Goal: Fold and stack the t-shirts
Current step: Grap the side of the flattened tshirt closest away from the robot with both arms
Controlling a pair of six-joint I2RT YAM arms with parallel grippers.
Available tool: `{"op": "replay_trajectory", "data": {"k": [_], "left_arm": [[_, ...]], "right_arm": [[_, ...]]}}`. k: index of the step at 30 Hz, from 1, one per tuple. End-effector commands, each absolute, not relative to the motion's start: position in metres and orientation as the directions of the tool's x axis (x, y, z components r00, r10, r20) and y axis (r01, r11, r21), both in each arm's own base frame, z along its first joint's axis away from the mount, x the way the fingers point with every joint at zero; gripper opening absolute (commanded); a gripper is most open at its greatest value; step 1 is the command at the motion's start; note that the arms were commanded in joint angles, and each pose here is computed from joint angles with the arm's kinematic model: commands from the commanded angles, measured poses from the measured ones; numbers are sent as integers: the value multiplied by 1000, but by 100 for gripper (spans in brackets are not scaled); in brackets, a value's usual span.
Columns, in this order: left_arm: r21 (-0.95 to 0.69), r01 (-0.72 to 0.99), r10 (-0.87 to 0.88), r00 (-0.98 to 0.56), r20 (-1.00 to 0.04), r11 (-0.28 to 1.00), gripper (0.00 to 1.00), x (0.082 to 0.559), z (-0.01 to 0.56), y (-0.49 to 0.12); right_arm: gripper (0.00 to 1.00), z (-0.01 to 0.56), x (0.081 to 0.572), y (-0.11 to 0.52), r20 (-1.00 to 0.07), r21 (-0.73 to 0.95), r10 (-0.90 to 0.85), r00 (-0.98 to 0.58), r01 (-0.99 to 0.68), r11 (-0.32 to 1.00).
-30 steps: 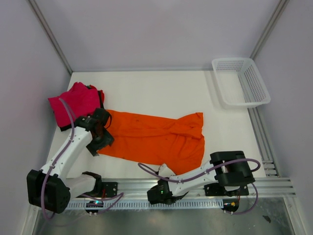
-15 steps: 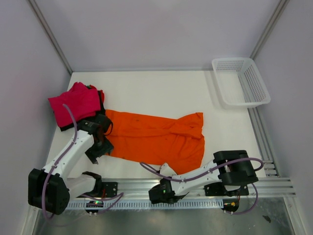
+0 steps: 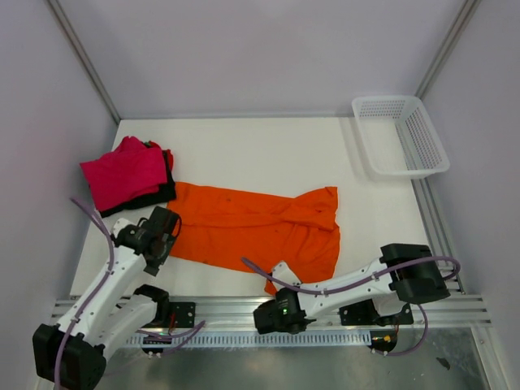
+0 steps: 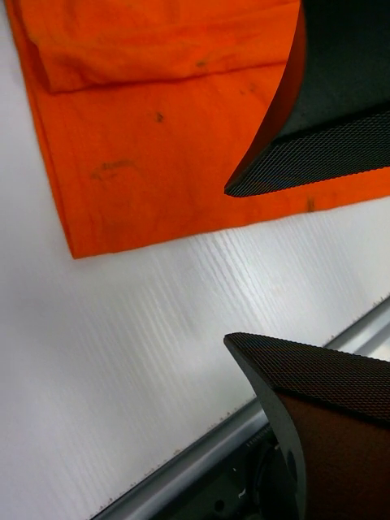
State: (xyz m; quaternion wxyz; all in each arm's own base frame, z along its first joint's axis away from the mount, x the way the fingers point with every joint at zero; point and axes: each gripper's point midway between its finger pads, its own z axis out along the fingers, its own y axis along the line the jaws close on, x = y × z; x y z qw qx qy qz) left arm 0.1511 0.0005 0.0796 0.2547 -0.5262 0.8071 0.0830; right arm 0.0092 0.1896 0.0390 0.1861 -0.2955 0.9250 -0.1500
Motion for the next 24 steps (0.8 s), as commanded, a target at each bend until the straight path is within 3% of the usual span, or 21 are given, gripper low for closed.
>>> {"op": "replay_trajectory", "data": {"k": [1, 12, 24], "left_arm": [[-257, -913, -816, -124, -564, 316, 71, 180, 89, 11], [-133, -963, -815, -122, -567, 236, 71, 206, 60, 1], [-39, -992, -763, -66, -643, 119, 70, 188, 58, 21]], "right_arm": [[3, 64, 19, 195, -345, -354, -556, -756, -444, 823], [3, 104, 33, 197, -420, -317, -560, -714, -463, 828], [3, 114, 37, 184, -446, -251, -519, -730, -454, 855]]}}
